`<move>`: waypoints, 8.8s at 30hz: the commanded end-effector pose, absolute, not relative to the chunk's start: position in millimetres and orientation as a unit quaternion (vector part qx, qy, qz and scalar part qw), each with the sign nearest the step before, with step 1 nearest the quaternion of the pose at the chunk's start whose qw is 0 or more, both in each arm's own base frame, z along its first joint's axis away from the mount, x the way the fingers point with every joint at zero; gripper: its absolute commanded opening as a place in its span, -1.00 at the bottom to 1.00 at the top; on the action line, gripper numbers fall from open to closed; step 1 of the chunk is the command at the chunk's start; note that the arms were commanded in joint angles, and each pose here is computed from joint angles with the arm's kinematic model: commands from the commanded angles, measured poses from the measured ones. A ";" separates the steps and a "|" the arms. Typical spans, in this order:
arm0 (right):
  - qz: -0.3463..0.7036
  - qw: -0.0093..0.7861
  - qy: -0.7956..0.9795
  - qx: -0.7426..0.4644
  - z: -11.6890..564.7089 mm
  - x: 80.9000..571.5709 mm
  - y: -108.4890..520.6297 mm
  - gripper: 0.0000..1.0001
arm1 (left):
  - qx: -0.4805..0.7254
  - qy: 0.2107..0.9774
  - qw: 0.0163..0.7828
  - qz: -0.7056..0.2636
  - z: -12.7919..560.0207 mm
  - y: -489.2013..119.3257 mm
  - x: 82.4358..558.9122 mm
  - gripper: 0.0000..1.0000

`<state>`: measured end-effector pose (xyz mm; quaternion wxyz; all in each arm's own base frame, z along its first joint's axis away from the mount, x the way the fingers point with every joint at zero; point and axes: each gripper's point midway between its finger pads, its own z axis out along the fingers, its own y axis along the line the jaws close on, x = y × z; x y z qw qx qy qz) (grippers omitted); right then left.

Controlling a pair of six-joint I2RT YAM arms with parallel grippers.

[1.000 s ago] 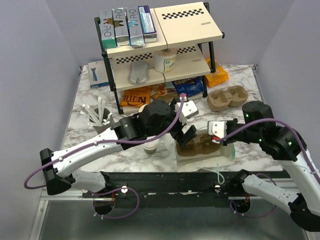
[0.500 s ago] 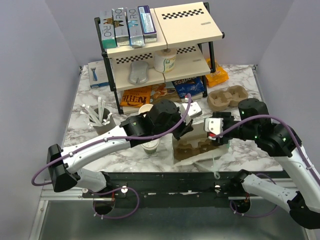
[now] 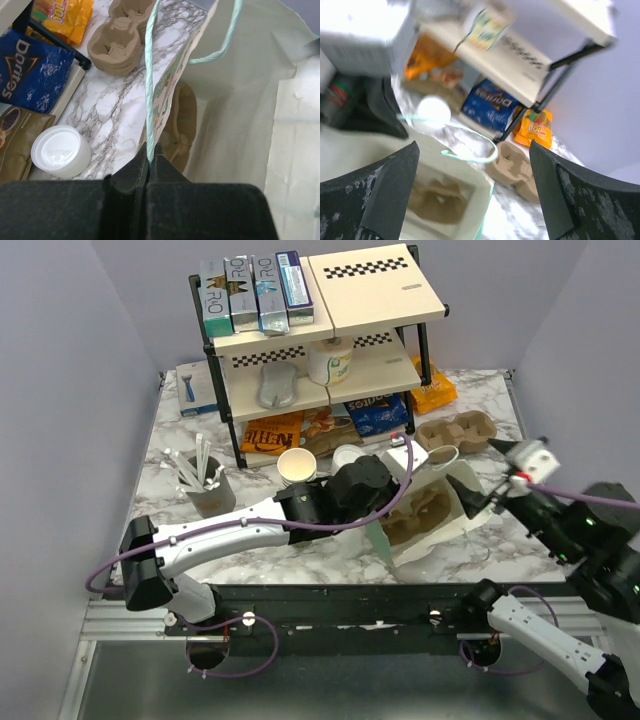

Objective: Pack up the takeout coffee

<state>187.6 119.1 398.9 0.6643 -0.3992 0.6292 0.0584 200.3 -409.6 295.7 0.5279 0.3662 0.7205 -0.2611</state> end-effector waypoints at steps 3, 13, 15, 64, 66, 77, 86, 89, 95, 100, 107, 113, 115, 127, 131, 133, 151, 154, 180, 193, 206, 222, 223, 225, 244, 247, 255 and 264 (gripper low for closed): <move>0.159 0.724 0.667 -0.070 422.9 177.4 67.7 1.00 | 0.265 0.749 0.555 -0.248 308.1 -413.8 222.2 -1.00; 0.297 0.577 0.749 -0.135 372.5 165.9 142.3 0.17 | 0.238 0.757 0.560 -0.240 314.8 -426.3 221.2 -1.00; 0.270 0.553 0.784 -0.087 353.2 171.7 131.0 -0.01 | 0.234 0.754 0.562 -0.249 321.6 -424.4 218.4 -1.00; 0.161 0.646 0.726 0.172 252.4 196.8 41.7 -0.21 | 0.237 0.671 0.668 -0.215 313.9 -498.7 184.2 -1.00; 0.151 0.645 0.728 0.178 253.2 191.9 33.9 -0.15 | 0.237 0.679 0.662 -0.212 313.4 -499.6 187.8 -1.00; 0.143 0.547 0.792 0.232 224.5 186.9 44.1 -0.73 | 0.215 0.722 0.615 -0.233 301.0 -510.9 200.4 -1.00; 0.153 0.522 0.811 0.215 206.0 210.3 75.0 -0.99 | 0.202 0.742 0.588 -0.249 293.6 -517.5 197.0 -1.00; 0.117 0.508 0.815 0.253 178.6 206.2 60.0 -0.99 | 0.204 0.743 0.585 -0.253 289.4 -517.8 194.7 -1.00; 0.118 0.493 0.827 0.241 164.4 210.1 69.9 -0.99 | 0.205 0.746 0.578 -0.259 285.2 -512.8 191.9 -1.00; 0.095 0.473 0.831 0.279 151.2 211.7 66.0 -0.99 | 0.200 0.746 0.578 -0.263 286.7 -511.3 191.4 -1.00; 0.066 0.491 0.812 0.310 154.0 212.5 47.5 -0.98 | 0.202 0.742 0.581 -0.267 291.0 -510.1 190.9 -1.00; 0.083 0.481 0.803 0.343 152.7 202.8 40.6 -0.96 | 0.200 0.745 0.582 -0.259 291.3 -511.2 193.0 -1.00; 0.069 0.481 0.801 0.349 152.5 195.8 31.4 -0.96 | 0.201 0.747 0.579 -0.257 289.4 -514.0 193.1 -1.00; 0.025 0.454 0.834 0.313 125.0 209.1 40.2 -0.98 | 0.199 0.731 0.609 -0.234 296.8 -495.1 211.3 -1.00; 0.048 0.484 0.814 0.317 125.8 233.7 51.8 -0.98 | 0.221 0.714 0.603 -0.279 301.0 -503.9 199.7 -1.00; 0.074 0.508 0.796 0.322 136.7 250.0 59.5 -0.92 | 0.243 0.707 0.589 -0.307 300.1 -513.3 190.2 -1.00; 0.223 0.614 0.655 0.379 182.6 282.1 68.1 -0.40 | 0.332 0.653 0.470 -0.493 307.2 -538.8 141.7 -1.00; 0.193 0.626 0.667 0.354 183.6 282.9 64.3 -0.37 | 0.326 0.654 0.465 -0.500 310.1 -537.2 142.3 -1.00; 0.114 0.590 0.741 0.298 223.0 228.7 33.2 0.38 | 0.246 0.737 0.498 -0.386 262.4 -511.5 211.8 -1.00; 0.265 0.636 0.698 0.198 292.4 217.3 75.0 0.67 | 0.251 0.739 0.490 -0.388 258.2 -515.2 212.1 -1.00; 0.344 0.645 0.663 0.161 339.0 190.1 86.4 -0.14 | 0.234 0.771 0.458 -0.376 240.5 -515.7 225.7 -1.00; 0.186 0.573 0.766 0.226 279.3 193.6 49.1 -0.95 | 0.247 0.731 0.479 -0.419 259.7 -509.3 213.7 -1.00; 0.168 0.570 0.769 0.236 272.5 192.4 42.1 -0.95 | 0.248 0.729 0.482 -0.418 259.0 -507.1 211.8 -1.00; 0.165 0.572 0.767 0.240 273.2 192.0 39.8 -0.95 | 0.242 0.722 0.493 -0.420 271.0 -503.1 212.4 -1.00; 0.151 0.593 0.758 0.225 296.9 195.5 35.4 0.12 | 0.264 0.624 0.640 -0.363 358.7 -497.0 232.7 -1.00; 0.138 0.590 0.762 0.226 291.3 197.5 33.3 0.14 | 0.252 0.614 0.660 -0.351 367.4 -491.4 239.3 -1.00; 0.102 0.565 0.784 0.236 256.4 222.0 42.7 -0.22 | 0.289 0.595 0.649 -0.375 362.8 -502.8 226.0 -1.00; 0.099 0.551 0.788 0.256 233.0 258.9 64.6 -0.30 | 0.284 0.616 0.610 -0.410 340.6 -503.7 209.4 -1.00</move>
